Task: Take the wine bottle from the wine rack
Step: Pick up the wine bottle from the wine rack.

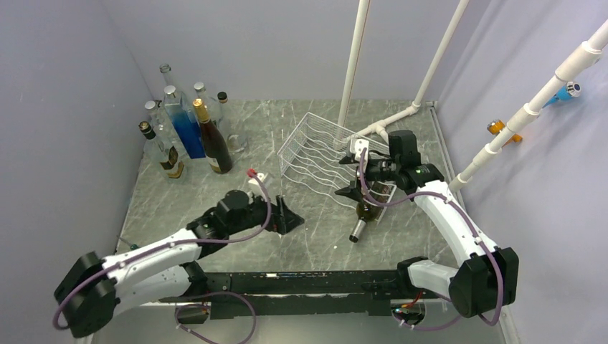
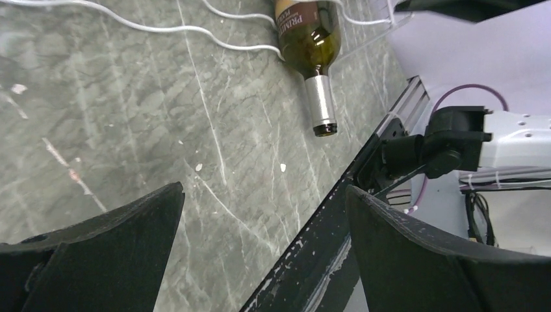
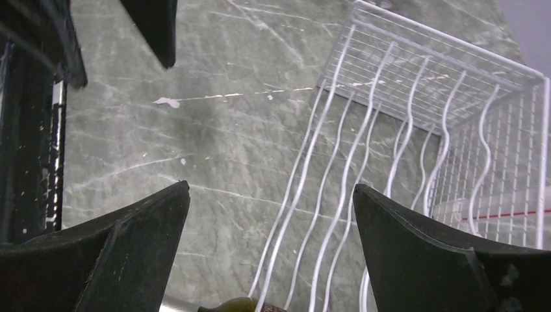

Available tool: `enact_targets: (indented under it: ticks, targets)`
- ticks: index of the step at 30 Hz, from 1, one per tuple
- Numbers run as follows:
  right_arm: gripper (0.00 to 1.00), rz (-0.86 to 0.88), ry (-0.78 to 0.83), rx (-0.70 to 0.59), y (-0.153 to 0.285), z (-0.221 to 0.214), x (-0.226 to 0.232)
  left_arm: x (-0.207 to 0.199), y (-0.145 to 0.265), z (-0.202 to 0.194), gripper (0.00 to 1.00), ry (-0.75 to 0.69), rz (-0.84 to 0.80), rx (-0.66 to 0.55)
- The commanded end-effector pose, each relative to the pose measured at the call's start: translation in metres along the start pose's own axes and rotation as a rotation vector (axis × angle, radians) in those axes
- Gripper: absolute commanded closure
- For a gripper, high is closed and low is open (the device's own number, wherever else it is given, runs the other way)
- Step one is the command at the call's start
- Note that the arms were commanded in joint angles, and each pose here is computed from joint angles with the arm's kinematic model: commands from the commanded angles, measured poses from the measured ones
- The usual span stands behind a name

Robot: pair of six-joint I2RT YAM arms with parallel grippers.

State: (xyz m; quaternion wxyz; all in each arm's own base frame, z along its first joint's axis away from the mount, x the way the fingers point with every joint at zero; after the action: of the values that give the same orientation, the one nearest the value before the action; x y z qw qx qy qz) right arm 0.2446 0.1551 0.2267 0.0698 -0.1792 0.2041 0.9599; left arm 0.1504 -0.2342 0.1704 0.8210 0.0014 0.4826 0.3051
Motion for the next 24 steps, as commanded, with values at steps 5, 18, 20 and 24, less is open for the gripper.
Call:
enact_targets:
  ticks: [5,18,20,24]
  targets:
    - [0.00,-0.135,-0.001,-0.011,0.011,0.014,-0.024,-0.044,-0.055,-0.002,0.01,-0.040,-0.109,-0.094]
    - [0.00,-0.222,-0.035,0.007,0.014,0.012,-0.034,-0.053,-0.119,-0.043,0.01,0.041,-0.004,-0.094]
    - [0.00,-0.230,-0.037,0.009,0.014,0.012,-0.035,-0.057,-0.128,-0.049,0.00,0.041,0.001,-0.077]
    - [0.00,-0.239,-0.043,0.011,0.014,0.011,-0.036,-0.060,-0.141,-0.058,0.01,0.025,0.023,-0.052]
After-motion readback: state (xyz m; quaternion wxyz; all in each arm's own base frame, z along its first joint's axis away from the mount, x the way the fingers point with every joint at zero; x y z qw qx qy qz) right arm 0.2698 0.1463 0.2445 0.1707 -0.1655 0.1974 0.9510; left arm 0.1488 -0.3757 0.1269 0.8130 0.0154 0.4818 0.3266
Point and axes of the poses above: each gripper's point midway between its finger pads, its own y axis back along the fingers, its own x axis along the line the jaws close on, z = x × y, the point moved 5 cm from there along y, back along the fingers, and after that the axes turned 14 degrees about y, right-handed, at the moved point
